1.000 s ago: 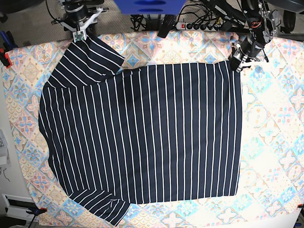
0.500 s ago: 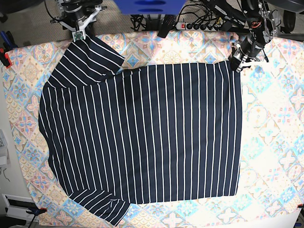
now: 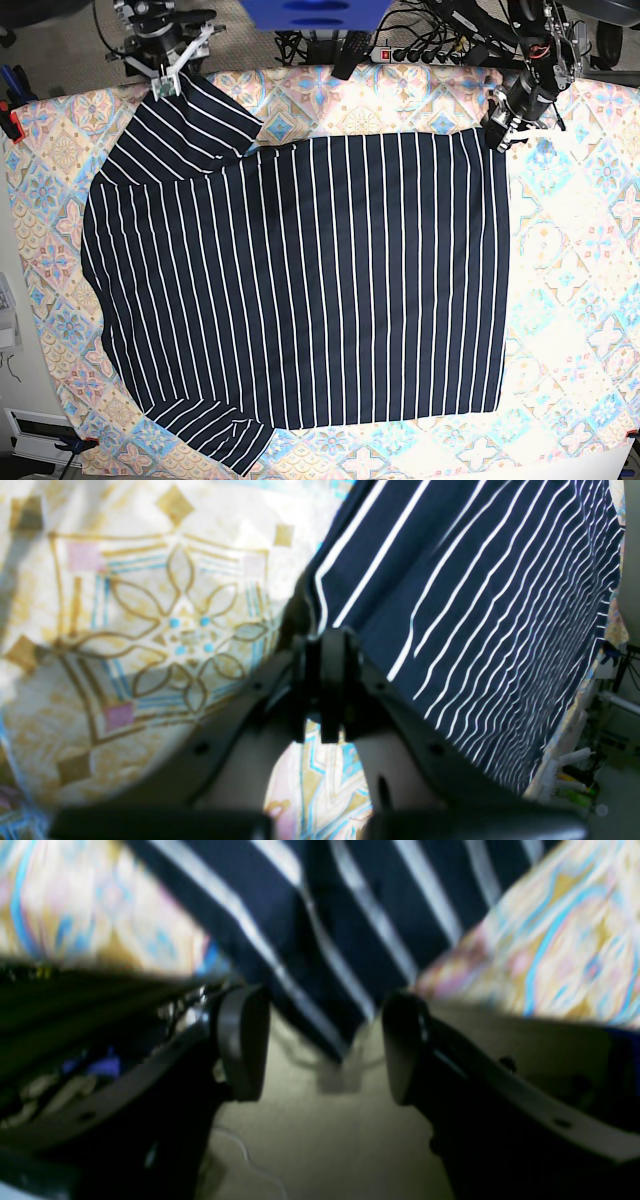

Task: Fold the T-shirt properly
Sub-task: 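Lower the right gripper onto the sleeve by the collar and grasp it, then pull the shirt with both grippers toward the robot to straighten it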

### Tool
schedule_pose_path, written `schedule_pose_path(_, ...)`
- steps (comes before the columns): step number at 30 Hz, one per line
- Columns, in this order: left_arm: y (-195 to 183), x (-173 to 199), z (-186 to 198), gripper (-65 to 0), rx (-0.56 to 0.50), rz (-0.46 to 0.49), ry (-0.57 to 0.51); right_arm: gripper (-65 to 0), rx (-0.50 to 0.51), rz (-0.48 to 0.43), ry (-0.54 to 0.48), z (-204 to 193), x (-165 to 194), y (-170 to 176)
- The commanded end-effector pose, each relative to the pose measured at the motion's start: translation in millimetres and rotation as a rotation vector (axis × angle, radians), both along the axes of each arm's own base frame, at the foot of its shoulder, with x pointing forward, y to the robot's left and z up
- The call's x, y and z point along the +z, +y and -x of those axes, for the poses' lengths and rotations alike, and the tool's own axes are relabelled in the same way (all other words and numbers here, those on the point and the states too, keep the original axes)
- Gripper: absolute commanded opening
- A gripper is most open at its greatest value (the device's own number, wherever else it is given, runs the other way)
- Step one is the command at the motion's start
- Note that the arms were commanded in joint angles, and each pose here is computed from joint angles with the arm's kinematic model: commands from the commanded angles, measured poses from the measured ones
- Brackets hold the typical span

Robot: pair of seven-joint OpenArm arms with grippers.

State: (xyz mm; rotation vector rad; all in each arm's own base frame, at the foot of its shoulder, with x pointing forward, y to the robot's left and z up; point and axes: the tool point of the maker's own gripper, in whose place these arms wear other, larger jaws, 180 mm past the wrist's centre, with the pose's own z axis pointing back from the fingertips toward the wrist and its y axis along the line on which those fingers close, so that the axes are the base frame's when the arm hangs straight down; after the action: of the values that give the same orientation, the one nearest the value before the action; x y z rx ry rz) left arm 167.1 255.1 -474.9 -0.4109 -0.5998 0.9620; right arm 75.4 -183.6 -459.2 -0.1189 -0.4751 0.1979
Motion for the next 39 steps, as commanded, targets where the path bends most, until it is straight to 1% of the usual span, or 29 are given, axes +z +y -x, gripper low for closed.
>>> schedule_pose_path(1,4.1,0.5,1.6,-65.0,-0.006,-0.015,0.011,-30.1,0.006,0.008,-0.014,-2.4,3.2,-1.6)
schedule_pose_path(3,4.1,0.5,1.6,-65.0,-0.006,-0.015,0.011,-30.1,0.005,0.007,-0.031,-10.6,4.0,-1.7)
schedule_pose_path(5,4.1,0.5,1.6,-65.0,-0.006,-0.015,0.011,-30.1,0.001,0.010,-0.025,-12.4,-0.3,-3.4)
schedule_pose_path(9,4.1,0.5,1.6,-65.0,-0.006,-0.015,0.011,-30.2,-0.008,0.017,0.028,1.3,-15.0,-8.0)
schedule_pose_path(11,4.1,0.5,1.6,-65.0,-0.006,-0.015,0.011,-32.0,-0.012,0.020,0.050,7.8,-20.6,-9.8)
schedule_pose_path(13,4.1,0.7,0.9,-65.0,-0.006,-0.015,0.009,-37.5,-0.013,0.022,0.051,8.4,-21.2,-10.6)
schedule_pose_path(18,3.5,0.5,1.0,-65.0,-0.006,-0.013,0.009,-55.3,-0.022,0.025,0.050,8.0,-20.7,-13.4)
schedule_pose_path(22,3.5,-0.2,3.1,-65.0,-0.006,-0.013,0.014,-65.0,-0.021,0.025,0.040,5.3,-18.4,-13.3)
schedule_pose_path(25,3.5,-1.2,6.1,-65.0,-0.006,-0.013,0.020,-65.0,-0.018,0.023,0.024,1.5,-13.4,-11.6)
schedule_pose_path(30,3.9,-5.1,23.6,-65.0,-0.015,-0.017,0.050,-65.0,-0.006,0.016,0.022,11.8,-1.6,-7.1)
schedule_pose_path(35,9.4,-4.9,40.4,-65.0,-0.060,-0.039,0.065,-65.0,-0.003,0.016,0.056,29.2,-1.4,-6.4)
schedule_pose_path(39,16.3,-7.2,59.7,-65.0,-0.069,-0.054,0.107,-65.0,0.001,0.019,0.094,47.7,-2.6,-7.2)
